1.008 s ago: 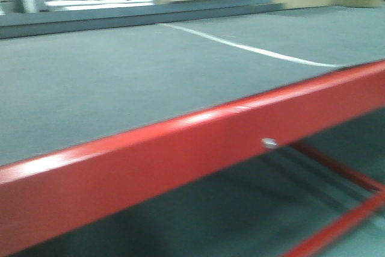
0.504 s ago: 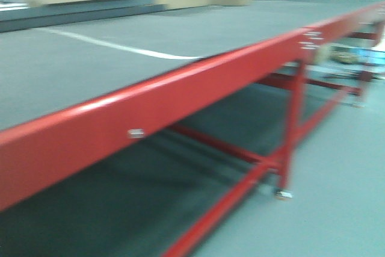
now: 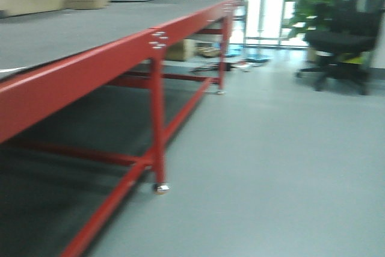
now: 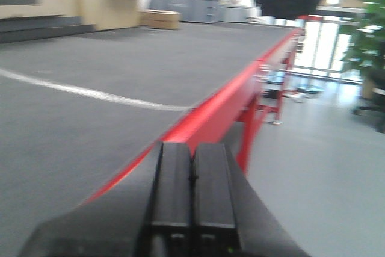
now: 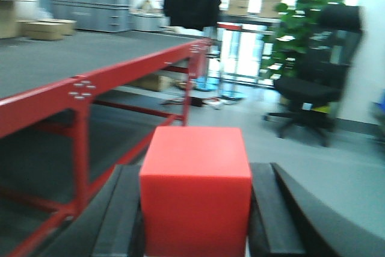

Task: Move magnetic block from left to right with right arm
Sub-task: 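Drive the base away from the table carrying the cube in the right gripper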

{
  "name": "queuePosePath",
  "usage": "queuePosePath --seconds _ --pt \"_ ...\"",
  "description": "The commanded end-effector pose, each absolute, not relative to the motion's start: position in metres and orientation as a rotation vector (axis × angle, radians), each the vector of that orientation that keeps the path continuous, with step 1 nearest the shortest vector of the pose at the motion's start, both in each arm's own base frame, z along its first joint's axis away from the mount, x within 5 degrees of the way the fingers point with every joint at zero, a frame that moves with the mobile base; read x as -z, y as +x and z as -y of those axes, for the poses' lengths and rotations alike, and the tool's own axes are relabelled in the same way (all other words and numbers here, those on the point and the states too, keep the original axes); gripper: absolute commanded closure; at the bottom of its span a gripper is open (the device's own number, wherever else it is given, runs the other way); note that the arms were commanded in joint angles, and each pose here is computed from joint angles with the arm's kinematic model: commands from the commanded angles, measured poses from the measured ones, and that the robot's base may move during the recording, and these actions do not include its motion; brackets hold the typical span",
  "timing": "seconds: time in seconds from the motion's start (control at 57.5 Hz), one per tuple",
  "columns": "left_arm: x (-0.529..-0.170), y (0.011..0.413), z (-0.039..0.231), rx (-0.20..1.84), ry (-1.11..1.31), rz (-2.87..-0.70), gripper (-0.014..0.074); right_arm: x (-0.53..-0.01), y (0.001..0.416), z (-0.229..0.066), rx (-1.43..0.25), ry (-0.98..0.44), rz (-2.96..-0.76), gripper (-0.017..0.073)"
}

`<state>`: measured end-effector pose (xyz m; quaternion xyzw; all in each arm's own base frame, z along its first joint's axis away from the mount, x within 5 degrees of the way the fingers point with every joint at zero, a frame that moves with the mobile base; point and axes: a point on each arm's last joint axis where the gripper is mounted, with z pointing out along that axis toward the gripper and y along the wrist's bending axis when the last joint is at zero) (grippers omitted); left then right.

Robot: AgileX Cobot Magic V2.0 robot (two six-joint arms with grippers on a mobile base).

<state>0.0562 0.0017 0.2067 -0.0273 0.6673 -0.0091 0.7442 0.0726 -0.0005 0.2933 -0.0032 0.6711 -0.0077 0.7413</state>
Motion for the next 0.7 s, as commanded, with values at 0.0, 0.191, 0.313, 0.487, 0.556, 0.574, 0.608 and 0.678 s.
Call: queuePosePath --seconds 0.0,0.191,0.313,0.487,0.556,0.574,0.608,0.678 --pt "-0.2125 0.0544 -0.0021 0.024 -0.062 -1.371 0.0720 -0.3100 0.0708 -0.0002 0.020 -0.018 -1.365 0.0331" --pt "-0.2125 0.0544 -0.0021 0.024 -0.062 -1.371 0.0720 -0.3100 0.0708 -0.0002 0.020 -0.018 -1.365 0.0331" --pt "-0.2125 0.0544 -0.0021 0.024 -0.062 -1.371 0.0720 -0.3100 0.0708 -0.0002 0.020 -0.018 -1.365 0.0331" --pt "-0.2125 0.0544 -0.0021 0.024 -0.062 -1.371 0.0720 -0.3100 0.0708 -0.0002 0.020 -0.018 -1.365 0.0331" --pt "-0.2125 0.0544 -0.0021 0.024 -0.062 -1.371 0.0720 -0.3100 0.0708 -0.0002 0.020 -0.018 -1.365 0.0331" --pt "-0.2125 0.0544 -0.0021 0.024 -0.062 -1.371 0.0720 -0.3100 0.0706 -0.0002 0.020 -0.018 -1.364 0.0331" --pt "-0.2125 0.0544 -0.0021 0.024 -0.062 -1.371 0.0720 -0.3100 0.0706 -0.0002 0.020 -0.018 -1.363 0.0331" --pt "-0.2125 0.0544 -0.0021 0.024 -0.062 -1.371 0.0720 -0.3101 0.0704 -0.0002 0.020 -0.018 -1.363 0.0331"
